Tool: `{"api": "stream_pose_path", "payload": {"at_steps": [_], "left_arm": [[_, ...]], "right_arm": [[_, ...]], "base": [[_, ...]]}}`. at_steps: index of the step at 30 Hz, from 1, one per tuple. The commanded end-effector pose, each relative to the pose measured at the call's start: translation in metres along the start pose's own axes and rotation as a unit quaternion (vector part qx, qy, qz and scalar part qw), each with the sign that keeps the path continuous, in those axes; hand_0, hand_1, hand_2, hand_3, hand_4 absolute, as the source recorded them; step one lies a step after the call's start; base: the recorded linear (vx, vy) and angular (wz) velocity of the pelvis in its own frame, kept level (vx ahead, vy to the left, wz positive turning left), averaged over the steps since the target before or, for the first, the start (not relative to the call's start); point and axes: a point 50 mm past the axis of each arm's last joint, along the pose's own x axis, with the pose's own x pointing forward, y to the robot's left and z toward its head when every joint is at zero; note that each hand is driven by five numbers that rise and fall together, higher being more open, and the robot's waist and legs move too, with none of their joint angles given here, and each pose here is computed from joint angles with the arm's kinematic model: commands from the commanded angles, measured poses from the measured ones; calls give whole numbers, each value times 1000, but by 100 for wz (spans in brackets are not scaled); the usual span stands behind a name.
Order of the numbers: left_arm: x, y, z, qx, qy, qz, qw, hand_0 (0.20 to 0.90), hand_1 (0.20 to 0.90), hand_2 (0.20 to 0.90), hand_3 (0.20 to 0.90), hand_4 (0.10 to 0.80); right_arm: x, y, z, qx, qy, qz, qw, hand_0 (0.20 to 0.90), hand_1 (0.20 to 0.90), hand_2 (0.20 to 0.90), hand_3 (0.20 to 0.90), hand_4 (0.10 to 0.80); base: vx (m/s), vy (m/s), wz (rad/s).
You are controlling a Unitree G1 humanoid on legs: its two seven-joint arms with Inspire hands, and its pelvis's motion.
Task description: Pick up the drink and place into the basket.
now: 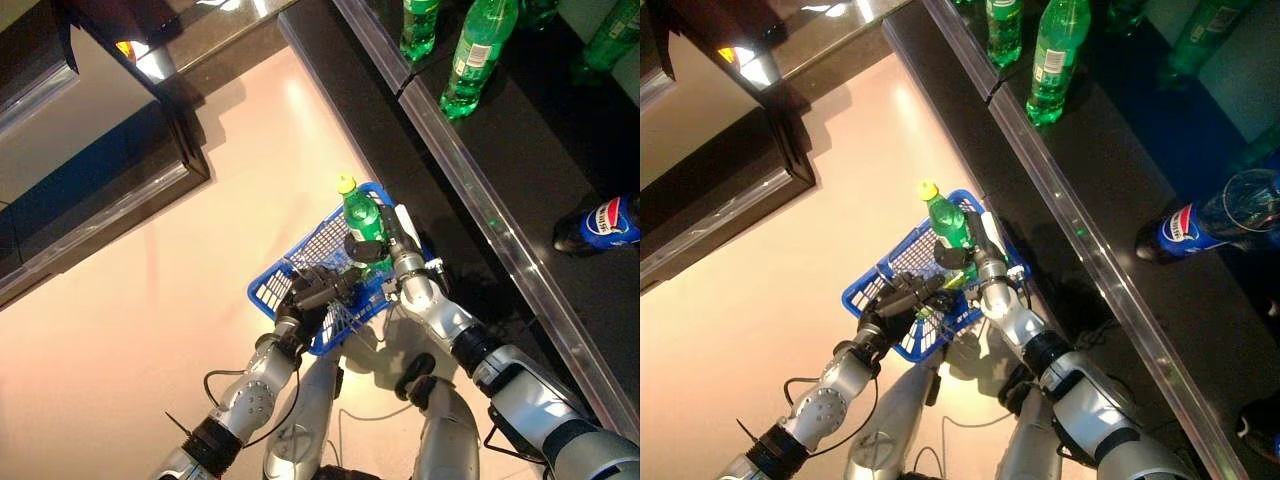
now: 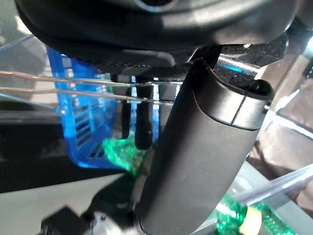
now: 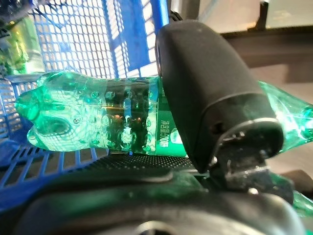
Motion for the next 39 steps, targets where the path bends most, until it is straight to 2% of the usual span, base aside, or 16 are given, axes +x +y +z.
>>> {"api": "stream_pose_path", "payload": {"at_steps": [1,6,15,22,39], "left_arm": [[-10,-90,27,-52,-93,-234,966,300,300,300,200,100],[-7,-93,25,-53,-93,-238,965,300,300,300,200,100],[0,-93,20,-52,-95,-240,965,300,300,300,200,100],[2,-93,17,-48,-93,-242,965,300,300,300,200,100],[5,-93,13,-43,-88,-246,964,300,300,300,200,100]], "right_arm": [[23,12,97,14,-157,18,987,300,300,300,200,100],[23,19,83,-10,-128,36,991,300,300,300,200,100],[26,19,38,-132,-28,63,989,300,300,300,200,100],[28,11,25,-315,-24,87,945,300,300,300,200,100],[39,-1,52,-494,-75,71,863,300,300,300,200,100]], "base": [[2,22,3],[0,0,0],[0,0,0],[0,0,0],[0,0,0]]}}
